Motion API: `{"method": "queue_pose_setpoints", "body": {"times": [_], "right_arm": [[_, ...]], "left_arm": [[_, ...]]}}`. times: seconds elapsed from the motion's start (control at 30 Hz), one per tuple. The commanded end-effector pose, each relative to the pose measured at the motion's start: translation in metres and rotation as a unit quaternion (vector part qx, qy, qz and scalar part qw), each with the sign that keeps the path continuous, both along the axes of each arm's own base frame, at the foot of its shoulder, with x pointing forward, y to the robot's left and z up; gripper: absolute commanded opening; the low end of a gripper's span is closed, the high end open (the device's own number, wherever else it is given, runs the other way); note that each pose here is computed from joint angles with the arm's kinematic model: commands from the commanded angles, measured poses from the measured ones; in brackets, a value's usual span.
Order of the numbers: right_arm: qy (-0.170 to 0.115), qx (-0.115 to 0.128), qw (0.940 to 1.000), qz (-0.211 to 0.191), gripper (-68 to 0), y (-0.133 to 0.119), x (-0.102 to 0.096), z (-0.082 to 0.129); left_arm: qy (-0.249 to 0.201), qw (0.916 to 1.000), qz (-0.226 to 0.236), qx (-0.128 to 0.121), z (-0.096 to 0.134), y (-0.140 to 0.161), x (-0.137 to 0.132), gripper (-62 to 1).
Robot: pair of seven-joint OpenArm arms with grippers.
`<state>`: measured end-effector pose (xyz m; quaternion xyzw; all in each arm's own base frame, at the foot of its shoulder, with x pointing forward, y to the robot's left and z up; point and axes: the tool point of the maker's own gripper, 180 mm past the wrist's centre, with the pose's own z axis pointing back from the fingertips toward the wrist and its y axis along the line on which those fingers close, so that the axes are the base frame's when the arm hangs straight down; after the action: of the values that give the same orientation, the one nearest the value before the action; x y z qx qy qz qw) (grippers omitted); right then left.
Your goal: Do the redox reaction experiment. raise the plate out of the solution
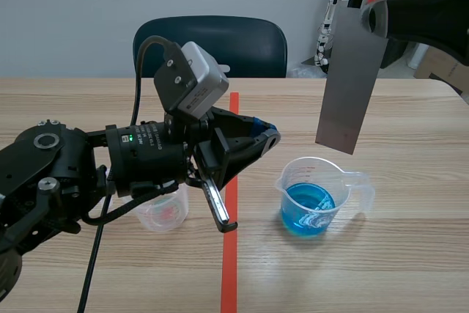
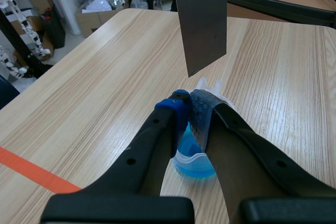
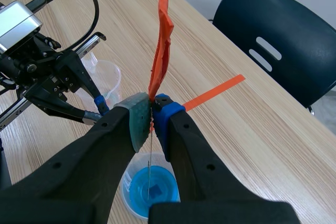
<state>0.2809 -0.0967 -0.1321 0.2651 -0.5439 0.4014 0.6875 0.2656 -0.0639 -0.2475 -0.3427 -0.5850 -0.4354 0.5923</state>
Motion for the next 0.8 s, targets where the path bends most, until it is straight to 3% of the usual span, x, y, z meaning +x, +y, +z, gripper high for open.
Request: {"method": "queue_pose_setpoints", "body": {"times": [0.0, 0.77], "right_arm": [[-0.023, 0.004, 0.9997, 0.008, -66.9, 0.0017, -0.0008, 0.0146], [-0.027, 0.014, 0.9995, 0.010, -66.9, 0.0029, -0.0011, 0.0183]], "left_arm": [[-0.007, 0.9999, 0.002, -0.012, 0.0078, 0.0003, 0.0024, -56.7], [-0.007, 0.9999, 0.002, -0.012, 0.0078, 0.0003, 0.0024, -56.7]]}}
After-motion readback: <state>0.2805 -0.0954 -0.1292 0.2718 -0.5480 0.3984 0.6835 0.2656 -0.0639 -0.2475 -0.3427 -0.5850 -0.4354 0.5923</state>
